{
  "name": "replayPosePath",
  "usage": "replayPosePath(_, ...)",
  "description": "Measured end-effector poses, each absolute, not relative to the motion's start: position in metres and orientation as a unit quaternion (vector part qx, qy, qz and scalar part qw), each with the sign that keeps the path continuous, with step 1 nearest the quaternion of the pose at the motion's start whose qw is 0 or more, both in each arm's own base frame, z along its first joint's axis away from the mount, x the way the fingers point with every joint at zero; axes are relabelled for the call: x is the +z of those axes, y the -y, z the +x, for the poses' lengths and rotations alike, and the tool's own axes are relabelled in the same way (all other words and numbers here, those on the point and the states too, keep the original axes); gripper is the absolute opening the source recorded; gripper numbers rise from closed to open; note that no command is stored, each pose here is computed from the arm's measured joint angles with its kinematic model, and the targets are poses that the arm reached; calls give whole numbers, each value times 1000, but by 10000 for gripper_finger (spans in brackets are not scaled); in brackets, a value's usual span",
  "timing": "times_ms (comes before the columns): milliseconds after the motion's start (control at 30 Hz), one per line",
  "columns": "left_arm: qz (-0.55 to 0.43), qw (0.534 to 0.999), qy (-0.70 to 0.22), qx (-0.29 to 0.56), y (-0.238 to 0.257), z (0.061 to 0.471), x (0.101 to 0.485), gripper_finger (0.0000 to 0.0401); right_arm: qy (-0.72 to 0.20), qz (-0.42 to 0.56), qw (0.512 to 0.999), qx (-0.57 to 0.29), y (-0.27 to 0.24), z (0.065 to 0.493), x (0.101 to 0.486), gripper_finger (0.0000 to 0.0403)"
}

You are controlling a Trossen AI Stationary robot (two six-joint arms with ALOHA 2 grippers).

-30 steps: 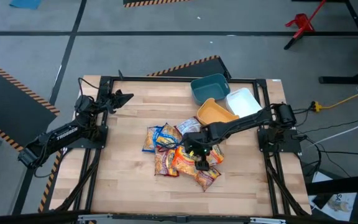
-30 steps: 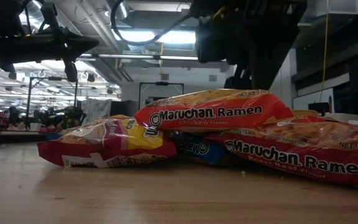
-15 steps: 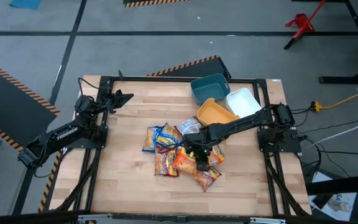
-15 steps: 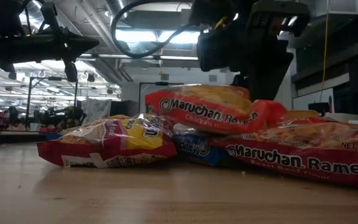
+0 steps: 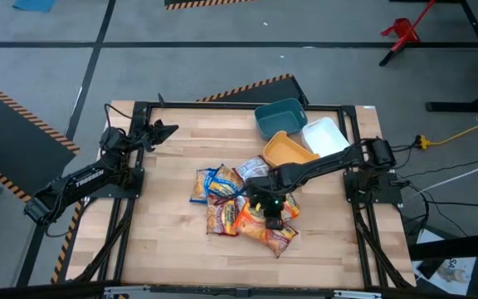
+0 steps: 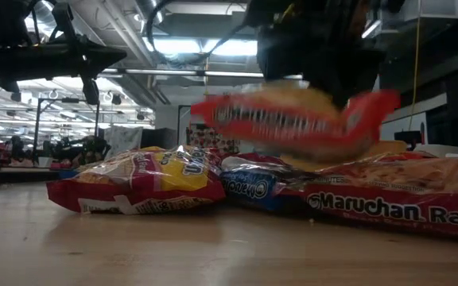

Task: Sort Maruchan noodles
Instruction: Put the left orange noodle pack into the yellow bin

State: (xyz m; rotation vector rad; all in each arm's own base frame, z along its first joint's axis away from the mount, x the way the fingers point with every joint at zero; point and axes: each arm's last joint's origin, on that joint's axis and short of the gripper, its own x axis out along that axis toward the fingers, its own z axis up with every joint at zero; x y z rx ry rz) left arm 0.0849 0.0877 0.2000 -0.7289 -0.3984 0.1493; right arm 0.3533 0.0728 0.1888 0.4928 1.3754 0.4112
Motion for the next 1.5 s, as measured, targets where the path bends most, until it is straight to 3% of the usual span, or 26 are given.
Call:
replayPosePath(300, -353, 912, 193, 72, -88, 85, 200, 1, -574, 283, 750, 166, -35, 331, 247, 4)
replayPosePath(533, -354, 912, 194, 73, -88, 85, 200, 1, -532, 317, 785, -3, 34, 286, 294, 3)
replayPosePath(767, -354, 912, 195, 75, -88, 85, 200, 1, -559, 353, 721, -208, 98, 219, 310, 2)
replayPosePath(933, -354, 911, 196, 75, -88, 85, 200, 1, -586, 356, 679, -265, 126, 189, 309, 2)
replayPosePath(1200, -354, 911, 196, 77, -88, 85, 200, 1, -609, 353, 657, -269, 154, 159, 290, 2)
replayPosePath(1500, -354, 911, 196, 77, -88, 85, 200, 1, -614, 207, 751, -126, 139, 186, 280, 2)
